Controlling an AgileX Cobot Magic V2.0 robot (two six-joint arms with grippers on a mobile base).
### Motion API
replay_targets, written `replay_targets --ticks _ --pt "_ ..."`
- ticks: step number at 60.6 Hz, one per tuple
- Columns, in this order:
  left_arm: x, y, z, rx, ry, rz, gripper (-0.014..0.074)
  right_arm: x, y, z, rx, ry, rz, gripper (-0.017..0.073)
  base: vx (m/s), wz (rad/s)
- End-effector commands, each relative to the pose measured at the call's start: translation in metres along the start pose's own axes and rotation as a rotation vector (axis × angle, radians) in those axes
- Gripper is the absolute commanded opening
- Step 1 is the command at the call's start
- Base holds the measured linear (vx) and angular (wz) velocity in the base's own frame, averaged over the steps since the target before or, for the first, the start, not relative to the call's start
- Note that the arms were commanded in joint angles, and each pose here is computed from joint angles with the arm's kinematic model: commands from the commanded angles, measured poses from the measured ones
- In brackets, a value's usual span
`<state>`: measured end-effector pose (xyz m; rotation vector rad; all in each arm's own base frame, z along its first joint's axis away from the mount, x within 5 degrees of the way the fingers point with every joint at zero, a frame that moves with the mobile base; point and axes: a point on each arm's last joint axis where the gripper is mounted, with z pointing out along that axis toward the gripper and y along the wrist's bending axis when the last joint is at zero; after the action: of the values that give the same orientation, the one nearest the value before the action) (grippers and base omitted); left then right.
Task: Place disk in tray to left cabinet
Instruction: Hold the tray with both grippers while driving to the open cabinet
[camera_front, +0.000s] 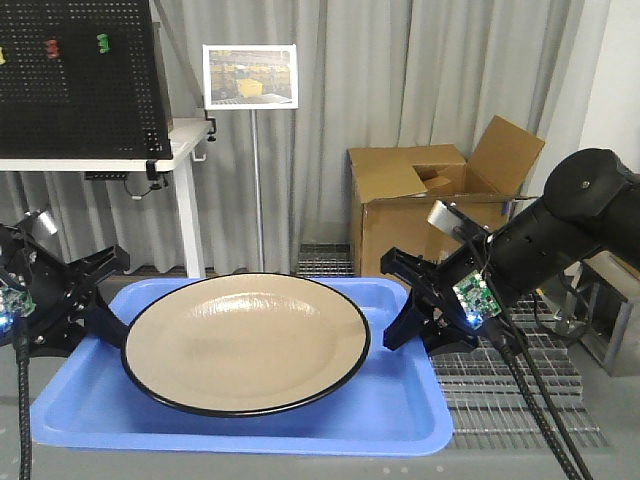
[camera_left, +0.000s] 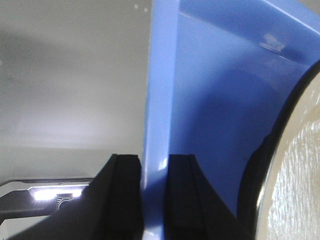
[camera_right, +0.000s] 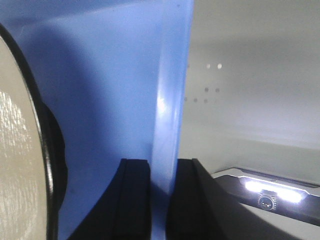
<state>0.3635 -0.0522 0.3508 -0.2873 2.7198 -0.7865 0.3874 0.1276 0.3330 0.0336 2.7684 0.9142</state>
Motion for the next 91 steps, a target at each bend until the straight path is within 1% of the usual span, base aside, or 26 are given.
replay_targets --ticks 1,30,54,73,91 --pt "0.0146 -0.0441 -0.0281 0.252 -0.007 -0.018 0.0 0.0117 0.048 -0.029 -0.248 -0.047 -0.017 -0.0001 0.51 -0.05" --pt "0.0146 -0.0441 -0.0281 0.252 -0.007 -0.018 0.0 0.0117 0.048 -0.029 -0.248 -0.047 -0.017 -0.0001 0.47 -0.11" --pt "0.0146 -0.0441 -0.0281 0.252 -0.007 -0.018 0.0 0.0116 0.0481 -0.029 -0.248 -0.049 -0.017 -0.0001 0.37 -0.22" --pt "0.0146 -0.0441 -0.0281 0.252 -0.007 -0.018 0.0 0.0117 0.048 -0.029 -0.248 -0.048 -0.017 -0.0001 0.26 -0.44" --pt "0.0147 -0.0442 -0.0282 0.253 -0.006 -0.019 0.0 0.0117 0.048 -0.029 -0.248 -0.048 -0.017 -0.0001 0.2 -0.67"
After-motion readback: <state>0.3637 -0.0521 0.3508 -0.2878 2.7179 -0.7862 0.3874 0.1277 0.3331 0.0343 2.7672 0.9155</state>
